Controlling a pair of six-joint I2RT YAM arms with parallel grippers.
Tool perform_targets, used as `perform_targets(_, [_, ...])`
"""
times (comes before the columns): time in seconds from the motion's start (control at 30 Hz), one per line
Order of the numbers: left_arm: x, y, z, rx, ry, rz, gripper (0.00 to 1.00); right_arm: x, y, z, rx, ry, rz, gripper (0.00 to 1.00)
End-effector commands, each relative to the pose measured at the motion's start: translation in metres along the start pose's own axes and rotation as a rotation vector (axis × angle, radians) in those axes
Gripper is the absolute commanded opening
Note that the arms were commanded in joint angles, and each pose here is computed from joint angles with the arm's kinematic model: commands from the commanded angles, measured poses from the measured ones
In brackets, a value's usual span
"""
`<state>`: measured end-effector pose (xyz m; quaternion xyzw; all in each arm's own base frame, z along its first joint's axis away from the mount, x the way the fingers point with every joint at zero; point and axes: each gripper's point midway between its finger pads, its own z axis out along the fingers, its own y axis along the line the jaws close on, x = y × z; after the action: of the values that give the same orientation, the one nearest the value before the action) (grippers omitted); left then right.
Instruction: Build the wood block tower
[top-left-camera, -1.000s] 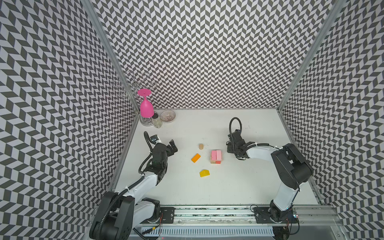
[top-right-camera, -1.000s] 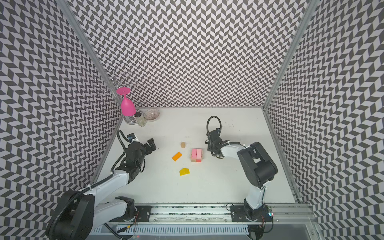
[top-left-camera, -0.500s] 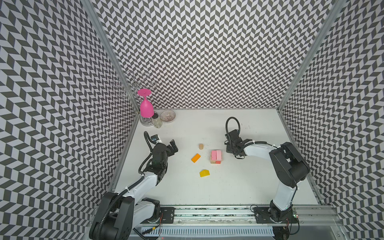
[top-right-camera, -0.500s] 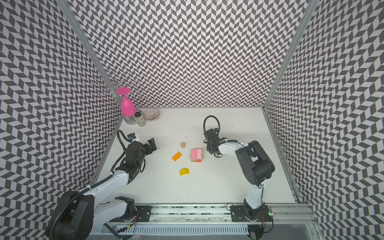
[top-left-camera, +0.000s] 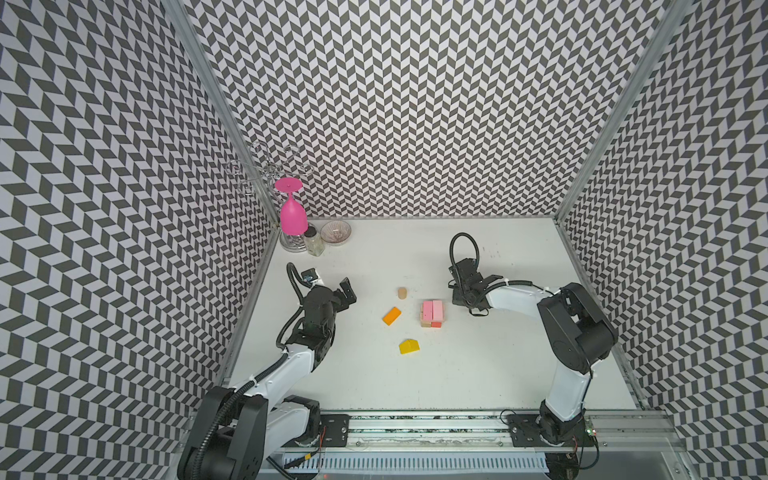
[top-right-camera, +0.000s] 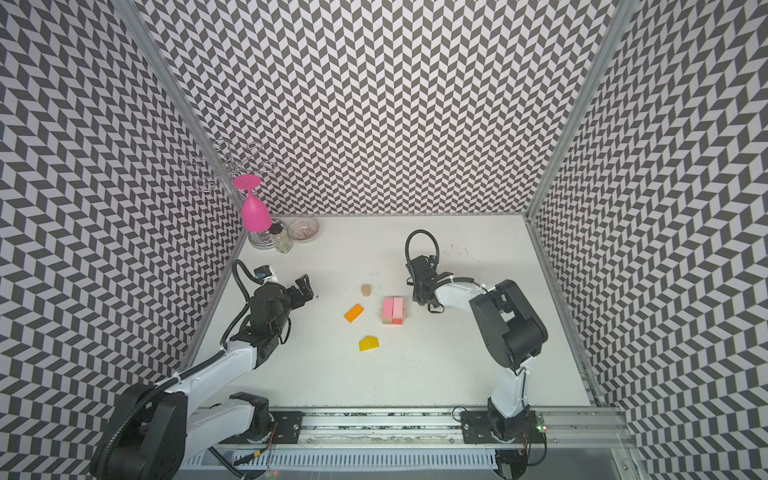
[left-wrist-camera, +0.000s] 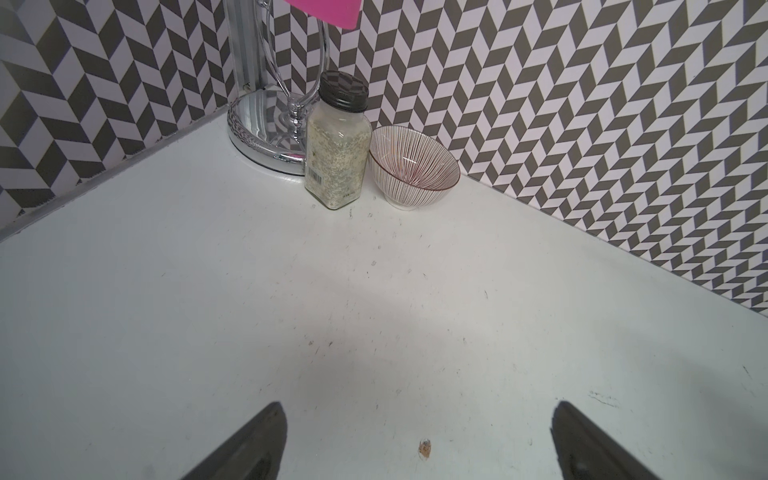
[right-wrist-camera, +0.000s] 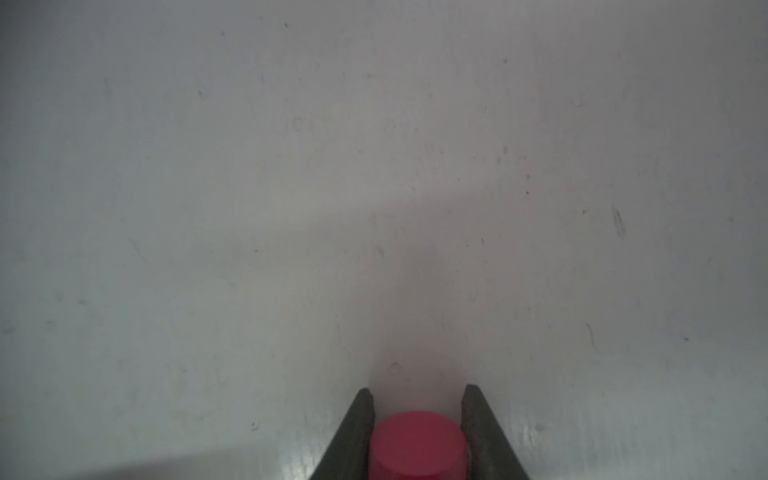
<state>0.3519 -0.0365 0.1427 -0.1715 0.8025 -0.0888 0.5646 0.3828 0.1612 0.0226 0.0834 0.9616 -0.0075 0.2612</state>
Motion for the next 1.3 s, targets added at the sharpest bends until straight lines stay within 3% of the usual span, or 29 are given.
perform_targets(0.0, [-0.009,-0.004,-0.002,0.018,-0.032,-0.012,1.00,0.015,-0.001,0.007,0.015,0.058,-0.026,0.21])
perform_targets(0.17, [-0.008,-0.004,-0.002,0.018,-0.030,-0.012,1.00,0.001,0.007,-0.006,-0.048,-0.022,-0.007,0.12])
perform_targets(0.3, [-0.008,-0.003,-0.002,0.017,-0.031,-0.012,1.00,-0.027,0.019,-0.027,-0.153,-0.224,-0.019,0.00])
perform_targets(0.5, [-0.008,-0.003,-0.002,0.018,-0.032,-0.011,1.00,-0.057,0.041,-0.048,-0.322,-0.524,-0.098,0.00])
perform_targets(0.6, [-0.008,-0.003,-0.002,0.015,-0.034,-0.014,1.00,-0.072,0.038,-0.050,-0.299,-0.651,-0.092,0.00])
perform_targets(0.67, [-0.009,-0.003,-0.002,0.011,-0.035,-0.014,1.00,-0.077,0.040,-0.041,-0.269,-0.660,-0.096,0.00])
perform_targets(0.83, [-0.009,-0.001,0.000,0.000,-0.035,-0.014,1.00,-0.058,0.045,-0.032,-0.348,-0.682,-0.122,0.00])
perform_targets(0.97, [-0.010,-0.001,0.000,-0.002,-0.038,-0.016,1.00,-0.038,0.035,-0.058,-0.426,-0.786,-0.156,0.00])
perform_targets(1.27, [-0.009,0.000,0.000,-0.004,-0.034,-0.015,1.00,0.006,0.022,-0.094,-0.570,-0.867,-0.231,0.00])
